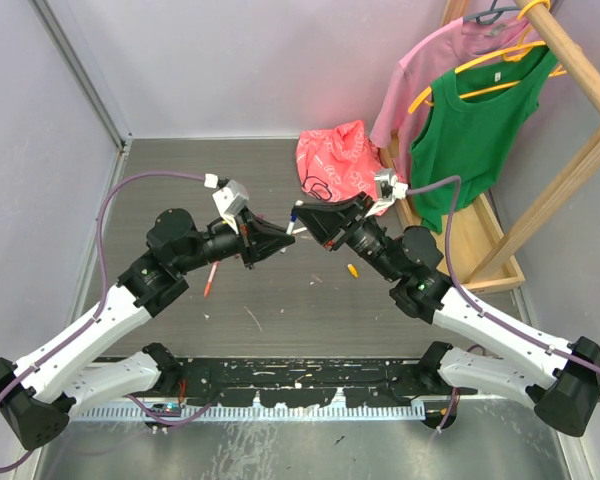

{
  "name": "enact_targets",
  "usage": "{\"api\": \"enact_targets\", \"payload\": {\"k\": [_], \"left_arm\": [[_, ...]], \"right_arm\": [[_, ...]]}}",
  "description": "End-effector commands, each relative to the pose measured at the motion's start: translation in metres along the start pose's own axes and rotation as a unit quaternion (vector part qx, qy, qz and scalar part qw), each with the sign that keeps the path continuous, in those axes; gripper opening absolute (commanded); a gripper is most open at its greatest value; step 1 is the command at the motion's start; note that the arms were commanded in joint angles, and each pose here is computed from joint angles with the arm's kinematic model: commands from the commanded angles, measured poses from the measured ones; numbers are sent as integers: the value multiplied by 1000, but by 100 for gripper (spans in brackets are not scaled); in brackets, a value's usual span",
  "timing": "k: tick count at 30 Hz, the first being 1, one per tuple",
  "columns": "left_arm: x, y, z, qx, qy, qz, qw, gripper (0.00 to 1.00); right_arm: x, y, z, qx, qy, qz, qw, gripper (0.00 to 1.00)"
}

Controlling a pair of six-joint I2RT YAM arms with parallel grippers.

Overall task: Insert the pens into the pen caps
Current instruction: Insert the pen cap onto the pen.

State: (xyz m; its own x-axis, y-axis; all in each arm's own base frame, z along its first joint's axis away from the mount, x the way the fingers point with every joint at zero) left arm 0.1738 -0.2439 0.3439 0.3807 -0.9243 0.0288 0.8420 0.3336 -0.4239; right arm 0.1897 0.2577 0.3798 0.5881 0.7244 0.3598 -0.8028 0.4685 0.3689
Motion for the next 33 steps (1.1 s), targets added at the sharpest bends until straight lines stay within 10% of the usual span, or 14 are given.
{"api": "enact_targets", "payload": {"k": [1, 18, 33], "left_arm": [[-4, -9, 18, 15, -36, -14, 999, 0], [-7, -6, 21, 16, -45, -3, 999, 0], [-7, -5, 22, 15, -47, -2, 999, 0]], "right_arm": [[4, 10, 18, 4, -21, 22, 1000, 0], [-8, 1, -35, 23, 58, 37, 997, 1], [-12, 6, 5, -27, 25, 13, 999, 36]]}}
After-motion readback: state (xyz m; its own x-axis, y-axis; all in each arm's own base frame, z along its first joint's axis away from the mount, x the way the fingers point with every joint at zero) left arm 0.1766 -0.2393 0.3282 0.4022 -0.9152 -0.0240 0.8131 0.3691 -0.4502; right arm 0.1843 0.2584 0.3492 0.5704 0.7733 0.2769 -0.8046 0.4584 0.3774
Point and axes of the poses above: each gripper's point midway between its finger pads, its own x axis out along the fingers, its own y axis along the line the jaws close on, z = x × y, the point moved 5 cm from there along -x, back along the fingers, and after that the axes turned 10 degrees about -x, right-handed, at the moved point
